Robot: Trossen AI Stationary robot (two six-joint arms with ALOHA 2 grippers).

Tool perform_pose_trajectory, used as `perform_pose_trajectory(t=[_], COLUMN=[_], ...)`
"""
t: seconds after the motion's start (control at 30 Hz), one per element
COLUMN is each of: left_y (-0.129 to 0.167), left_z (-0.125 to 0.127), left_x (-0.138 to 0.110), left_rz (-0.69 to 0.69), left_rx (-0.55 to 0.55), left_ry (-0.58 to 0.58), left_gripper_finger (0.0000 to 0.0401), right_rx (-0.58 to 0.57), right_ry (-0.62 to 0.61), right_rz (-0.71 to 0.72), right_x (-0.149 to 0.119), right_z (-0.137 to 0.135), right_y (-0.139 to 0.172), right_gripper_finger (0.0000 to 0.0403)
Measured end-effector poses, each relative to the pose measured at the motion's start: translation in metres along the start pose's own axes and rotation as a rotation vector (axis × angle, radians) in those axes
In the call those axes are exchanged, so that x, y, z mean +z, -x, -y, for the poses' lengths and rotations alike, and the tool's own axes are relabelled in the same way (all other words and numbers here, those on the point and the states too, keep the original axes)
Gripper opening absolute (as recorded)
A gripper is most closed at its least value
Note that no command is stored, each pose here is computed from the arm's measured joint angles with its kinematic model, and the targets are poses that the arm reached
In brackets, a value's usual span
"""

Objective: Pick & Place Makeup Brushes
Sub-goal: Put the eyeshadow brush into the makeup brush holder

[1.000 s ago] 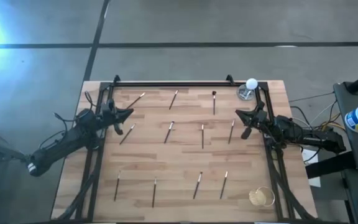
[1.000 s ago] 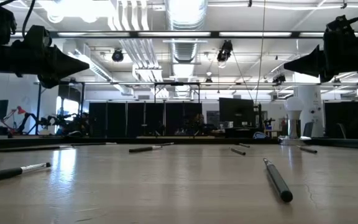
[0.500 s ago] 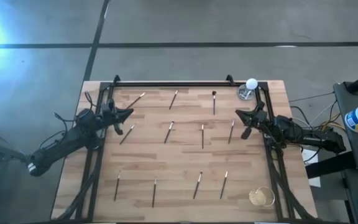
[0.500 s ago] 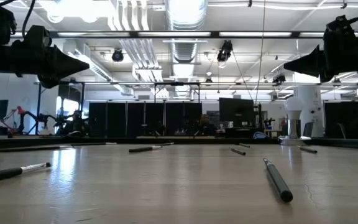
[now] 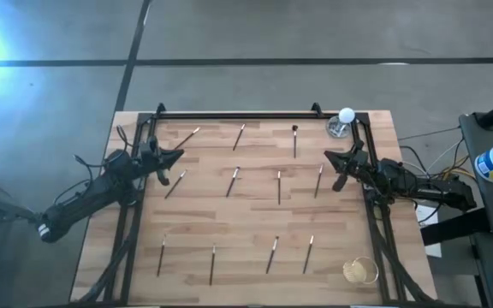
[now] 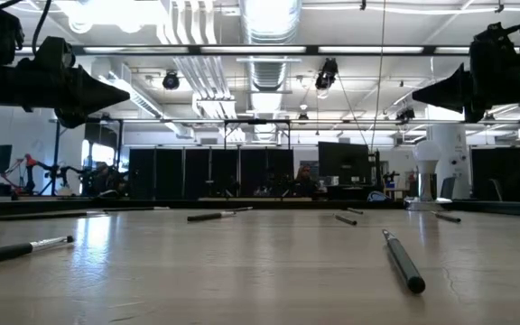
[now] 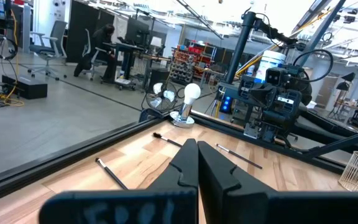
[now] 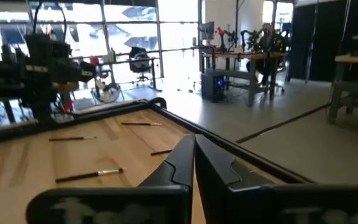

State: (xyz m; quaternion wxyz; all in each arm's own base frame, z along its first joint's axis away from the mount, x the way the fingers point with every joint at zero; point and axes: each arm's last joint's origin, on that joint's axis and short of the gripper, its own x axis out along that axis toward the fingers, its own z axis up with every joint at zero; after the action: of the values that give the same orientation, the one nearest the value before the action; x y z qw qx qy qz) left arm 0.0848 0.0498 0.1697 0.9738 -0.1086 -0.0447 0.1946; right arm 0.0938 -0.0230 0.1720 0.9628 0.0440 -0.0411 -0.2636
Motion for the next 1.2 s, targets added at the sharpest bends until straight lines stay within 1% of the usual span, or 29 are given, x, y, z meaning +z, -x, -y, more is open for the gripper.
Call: perform_pose_trajectory(t=[0.07,0.2,0.3,0.4,0.47,0.53,0.6,0.73,0.87,1.03,1.2], left_y=[0.000,0.000,0.000,0.000,0.000,0.000,0.000,0.000,0.000,0.000,0.000], left_z=[0.000,0.000,0.000,0.000,0.000,0.000,0.000,0.000,0.000,0.000,0.000], left_x=[0.000,0.000,0.000,0.000,0.000,0.000,0.000,0.000,0.000,0.000,0.000], left_rz=[0.000,0.000,0.000,0.000,0.000,0.000,0.000,0.000,0.000,0.000,0.000], left_rx=[0.000,0.000,0.000,0.000,0.000,0.000,0.000,0.000,0.000,0.000,0.000], left_ry=[0.000,0.000,0.000,0.000,0.000,0.000,0.000,0.000,0.000,0.000,0.000], left_gripper_finger=[0.0000,0.0000,0.0000,0.0000,0.0000,0.0000,0.0000,0.0000,0.0000,0.0000,0.0000], right_rx=[0.002,0.008,0.054,0.071,0.078,0.082,0.048,-0.161,-0.310,-0.483,-0.674], right_ry=[-0.011,0.028,0.035,-0.056,-0.096,-0.130,-0.164,-0.232,-0.313,-0.412,-0.498], right_rz=[0.030,0.088,0.126,0.191,0.240,0.250,0.185,-0.027,-0.223,-0.479,-0.742], right_x=[0.003,0.009,0.013,0.020,0.025,0.027,0.028,0.028,0.029,0.019,0.010], right_z=[0.000,-0.001,-0.002,-0.003,-0.003,-0.004,-0.004,-0.004,-0.007,-0.014,-0.020], right_y=[0.000,0.000,0.001,0.001,0.002,0.001,-0.003,-0.013,-0.025,-0.037,-0.042], right_gripper_finger=[0.0008,0.0008,0.0008,0.0008,0.0008,0.0008,0.0008,0.0008,0.0008,0.0008,0.0008])
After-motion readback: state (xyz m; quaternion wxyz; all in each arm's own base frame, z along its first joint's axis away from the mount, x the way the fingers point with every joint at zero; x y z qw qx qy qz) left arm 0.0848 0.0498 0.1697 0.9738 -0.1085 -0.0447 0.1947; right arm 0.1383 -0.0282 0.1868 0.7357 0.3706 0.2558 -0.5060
